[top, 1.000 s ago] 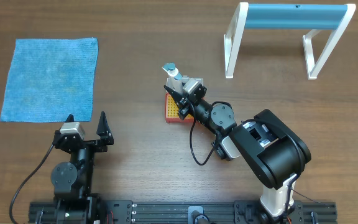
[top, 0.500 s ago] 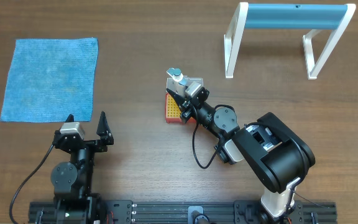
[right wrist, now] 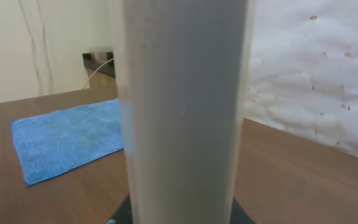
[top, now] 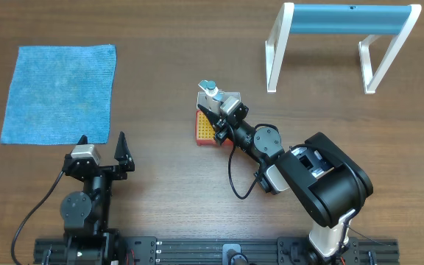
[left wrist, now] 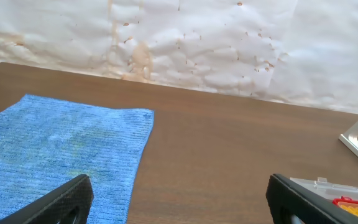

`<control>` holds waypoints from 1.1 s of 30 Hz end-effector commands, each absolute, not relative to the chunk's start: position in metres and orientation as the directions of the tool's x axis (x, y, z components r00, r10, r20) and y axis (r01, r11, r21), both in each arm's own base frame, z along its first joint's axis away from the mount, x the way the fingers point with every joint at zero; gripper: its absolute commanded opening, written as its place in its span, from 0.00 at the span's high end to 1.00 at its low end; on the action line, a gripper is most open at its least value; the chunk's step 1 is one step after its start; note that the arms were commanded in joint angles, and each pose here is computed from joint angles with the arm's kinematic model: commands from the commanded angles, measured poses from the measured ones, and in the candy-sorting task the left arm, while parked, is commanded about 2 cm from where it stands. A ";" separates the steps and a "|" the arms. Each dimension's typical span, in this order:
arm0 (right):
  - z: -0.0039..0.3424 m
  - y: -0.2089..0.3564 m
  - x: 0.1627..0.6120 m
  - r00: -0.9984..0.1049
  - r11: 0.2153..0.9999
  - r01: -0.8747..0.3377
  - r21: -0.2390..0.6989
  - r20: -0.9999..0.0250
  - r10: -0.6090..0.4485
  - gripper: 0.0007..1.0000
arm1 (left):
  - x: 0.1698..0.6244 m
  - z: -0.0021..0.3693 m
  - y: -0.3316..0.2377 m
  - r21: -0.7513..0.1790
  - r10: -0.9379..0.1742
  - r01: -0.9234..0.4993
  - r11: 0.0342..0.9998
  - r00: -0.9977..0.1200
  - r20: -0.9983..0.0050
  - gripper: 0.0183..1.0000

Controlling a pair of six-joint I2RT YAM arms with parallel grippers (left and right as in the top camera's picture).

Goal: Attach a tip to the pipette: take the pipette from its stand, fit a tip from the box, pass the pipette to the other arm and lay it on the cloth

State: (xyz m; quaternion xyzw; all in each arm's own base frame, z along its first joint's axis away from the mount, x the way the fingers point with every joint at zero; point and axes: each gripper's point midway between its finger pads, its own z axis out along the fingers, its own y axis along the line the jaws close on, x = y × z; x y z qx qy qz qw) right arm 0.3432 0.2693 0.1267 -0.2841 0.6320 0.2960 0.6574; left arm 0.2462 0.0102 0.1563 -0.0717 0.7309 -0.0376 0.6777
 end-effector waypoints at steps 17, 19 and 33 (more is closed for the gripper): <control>0.133 0.250 0.341 0.038 0.685 -0.727 -0.043 -0.999 -0.022 0.93 | 0.246 0.155 0.011 -0.142 -0.146 -0.058 0.988 -0.073 -0.987 0.10; 0.148 0.250 0.353 0.075 0.695 -0.717 -0.056 -0.997 -0.003 0.93 | 0.246 0.155 0.011 -0.142 -0.146 -0.058 0.988 -0.073 -0.987 0.10; 0.239 0.280 0.345 0.264 0.562 -0.812 -0.160 -0.958 0.109 0.93 | 0.246 0.155 0.011 -0.142 -0.146 -0.058 0.988 -0.073 -0.987 0.09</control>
